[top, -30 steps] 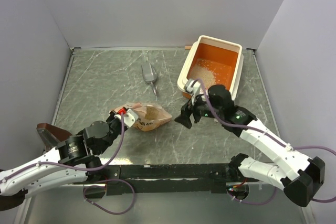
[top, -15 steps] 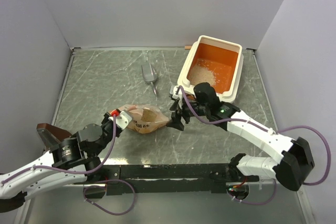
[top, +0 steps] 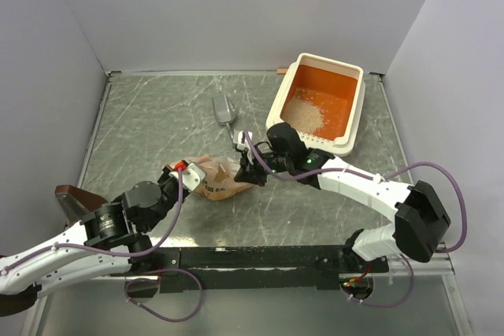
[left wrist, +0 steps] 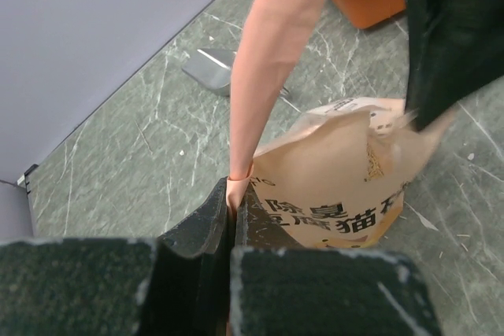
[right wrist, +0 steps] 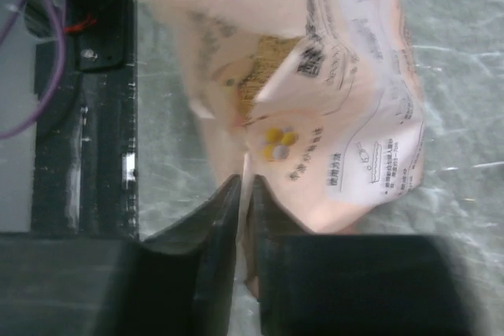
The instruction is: Fill the litter box with clean litter
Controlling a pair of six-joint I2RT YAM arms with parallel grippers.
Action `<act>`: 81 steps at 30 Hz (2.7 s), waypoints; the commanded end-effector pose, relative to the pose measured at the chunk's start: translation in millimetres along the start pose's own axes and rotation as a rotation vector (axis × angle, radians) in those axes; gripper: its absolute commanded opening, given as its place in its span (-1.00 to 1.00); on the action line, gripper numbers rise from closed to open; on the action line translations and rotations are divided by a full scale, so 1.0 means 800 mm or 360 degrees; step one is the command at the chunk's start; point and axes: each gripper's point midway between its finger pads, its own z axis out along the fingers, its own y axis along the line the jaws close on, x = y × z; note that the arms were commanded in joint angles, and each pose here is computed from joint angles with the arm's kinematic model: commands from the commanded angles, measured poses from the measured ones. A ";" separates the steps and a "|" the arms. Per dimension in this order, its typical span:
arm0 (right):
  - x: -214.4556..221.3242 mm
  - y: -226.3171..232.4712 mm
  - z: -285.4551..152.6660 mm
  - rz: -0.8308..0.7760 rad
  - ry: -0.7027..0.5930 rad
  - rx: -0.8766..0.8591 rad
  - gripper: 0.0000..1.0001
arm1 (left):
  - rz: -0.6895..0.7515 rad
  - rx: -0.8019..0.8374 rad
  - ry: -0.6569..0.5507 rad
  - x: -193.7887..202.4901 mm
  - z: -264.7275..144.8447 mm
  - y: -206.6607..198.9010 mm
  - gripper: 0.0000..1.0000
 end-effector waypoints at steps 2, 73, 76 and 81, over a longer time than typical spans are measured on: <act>-0.045 -0.040 -0.021 0.0026 -0.0060 0.0174 -1.00 | -0.0172 0.0009 -0.0294 -0.101 -0.007 0.022 -0.98; 0.015 -0.006 -0.157 0.0669 -0.0363 0.0602 -1.00 | -0.0712 0.0523 0.0065 -0.007 0.048 -0.084 0.82; 0.015 -0.005 -0.160 0.0694 -0.0402 0.0596 -1.00 | -0.0757 0.0624 0.0019 -0.005 0.056 -0.095 0.76; 0.018 -0.001 -0.159 0.0721 -0.0438 0.0553 -1.00 | -0.0792 0.0697 -0.0062 -0.014 0.063 -0.098 0.69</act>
